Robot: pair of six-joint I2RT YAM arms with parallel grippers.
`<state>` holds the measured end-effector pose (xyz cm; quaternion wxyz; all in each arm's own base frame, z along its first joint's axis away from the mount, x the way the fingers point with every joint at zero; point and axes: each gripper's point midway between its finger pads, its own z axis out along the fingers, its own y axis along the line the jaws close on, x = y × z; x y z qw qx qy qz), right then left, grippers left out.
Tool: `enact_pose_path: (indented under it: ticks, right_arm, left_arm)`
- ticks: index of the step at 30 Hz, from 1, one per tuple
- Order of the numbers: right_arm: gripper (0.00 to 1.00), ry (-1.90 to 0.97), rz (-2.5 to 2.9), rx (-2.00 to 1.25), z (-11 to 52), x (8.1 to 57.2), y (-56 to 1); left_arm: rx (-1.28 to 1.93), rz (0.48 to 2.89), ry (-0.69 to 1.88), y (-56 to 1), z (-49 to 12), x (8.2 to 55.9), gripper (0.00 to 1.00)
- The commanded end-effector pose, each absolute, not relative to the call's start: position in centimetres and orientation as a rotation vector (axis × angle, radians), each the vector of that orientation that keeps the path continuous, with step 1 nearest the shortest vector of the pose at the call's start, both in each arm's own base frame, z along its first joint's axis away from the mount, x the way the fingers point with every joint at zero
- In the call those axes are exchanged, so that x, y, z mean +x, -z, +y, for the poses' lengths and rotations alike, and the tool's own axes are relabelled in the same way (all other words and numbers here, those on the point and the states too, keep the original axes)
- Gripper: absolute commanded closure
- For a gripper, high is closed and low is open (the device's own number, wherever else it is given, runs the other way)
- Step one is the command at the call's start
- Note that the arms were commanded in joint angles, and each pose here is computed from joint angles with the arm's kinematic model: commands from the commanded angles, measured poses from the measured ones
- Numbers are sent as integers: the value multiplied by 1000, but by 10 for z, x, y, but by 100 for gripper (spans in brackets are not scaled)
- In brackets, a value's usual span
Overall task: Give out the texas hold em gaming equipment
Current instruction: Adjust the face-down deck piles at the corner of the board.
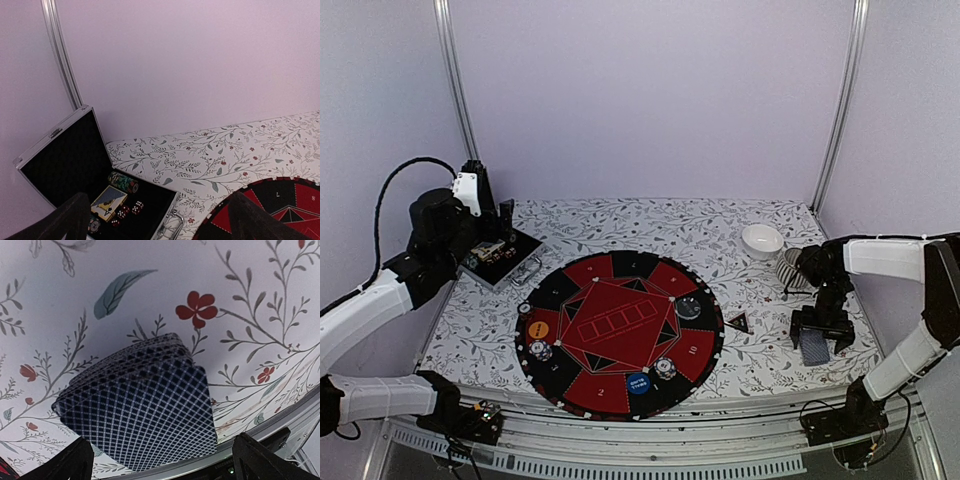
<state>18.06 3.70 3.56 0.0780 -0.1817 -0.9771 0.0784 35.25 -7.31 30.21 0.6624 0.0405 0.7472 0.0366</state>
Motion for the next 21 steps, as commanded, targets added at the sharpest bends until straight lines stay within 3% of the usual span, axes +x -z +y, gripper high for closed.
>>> enact_pose_path:
  ticks: [1,15,21]
  right_arm:
    - [1,-138,-2909,-507,50,178,-16]
    - [1,-201,-2901,-454,46,184,10]
    - [2,-38,-2925,-419,64,192,13]
  left_arm:
    - [82,1674,-70,-310,-72,350,2]
    - [77,1659,-75,-314,-70,348,2]
    - [83,1657,-70,-315,-71,348,2]
